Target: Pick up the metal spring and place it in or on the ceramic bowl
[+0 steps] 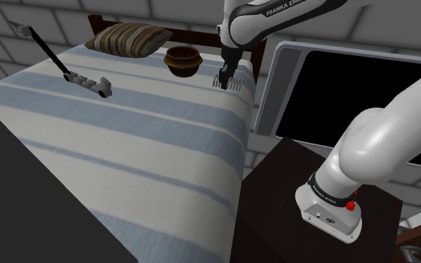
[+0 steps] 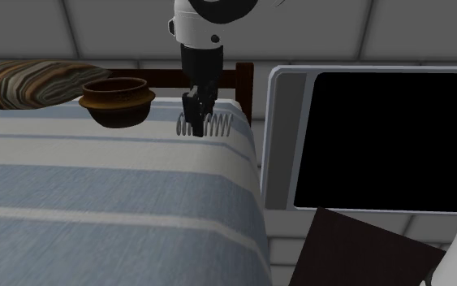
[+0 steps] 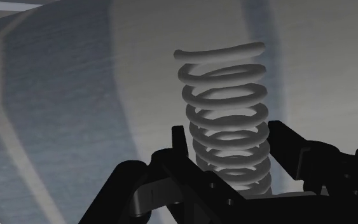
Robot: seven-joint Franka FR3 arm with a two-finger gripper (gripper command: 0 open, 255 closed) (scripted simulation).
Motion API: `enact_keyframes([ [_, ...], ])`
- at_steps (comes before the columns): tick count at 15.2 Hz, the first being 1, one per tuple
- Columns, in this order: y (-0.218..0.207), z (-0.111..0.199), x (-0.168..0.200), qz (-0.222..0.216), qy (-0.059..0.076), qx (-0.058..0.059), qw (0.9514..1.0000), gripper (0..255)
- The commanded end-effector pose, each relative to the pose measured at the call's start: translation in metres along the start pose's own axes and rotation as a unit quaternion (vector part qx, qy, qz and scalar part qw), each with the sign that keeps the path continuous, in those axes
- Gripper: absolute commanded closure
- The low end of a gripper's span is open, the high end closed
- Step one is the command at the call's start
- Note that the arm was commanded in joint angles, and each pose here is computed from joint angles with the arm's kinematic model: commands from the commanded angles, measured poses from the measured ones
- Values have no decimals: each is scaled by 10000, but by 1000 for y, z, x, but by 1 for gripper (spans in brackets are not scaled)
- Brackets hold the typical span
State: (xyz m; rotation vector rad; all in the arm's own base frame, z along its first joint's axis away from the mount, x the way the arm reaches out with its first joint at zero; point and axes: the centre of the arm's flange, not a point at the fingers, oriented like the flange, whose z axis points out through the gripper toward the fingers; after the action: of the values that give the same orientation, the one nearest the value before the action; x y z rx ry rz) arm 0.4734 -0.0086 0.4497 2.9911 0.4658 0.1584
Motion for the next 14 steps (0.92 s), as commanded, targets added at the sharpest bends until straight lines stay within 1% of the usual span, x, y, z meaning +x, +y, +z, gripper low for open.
enact_keyframes([
  [1, 0, 0, 0, 0, 0, 0, 10000, 255],
  [9, 0, 0, 0, 0, 0, 0, 10000, 255],
  [14, 3, -26, 2, 0, 0, 0, 10000, 255],
])
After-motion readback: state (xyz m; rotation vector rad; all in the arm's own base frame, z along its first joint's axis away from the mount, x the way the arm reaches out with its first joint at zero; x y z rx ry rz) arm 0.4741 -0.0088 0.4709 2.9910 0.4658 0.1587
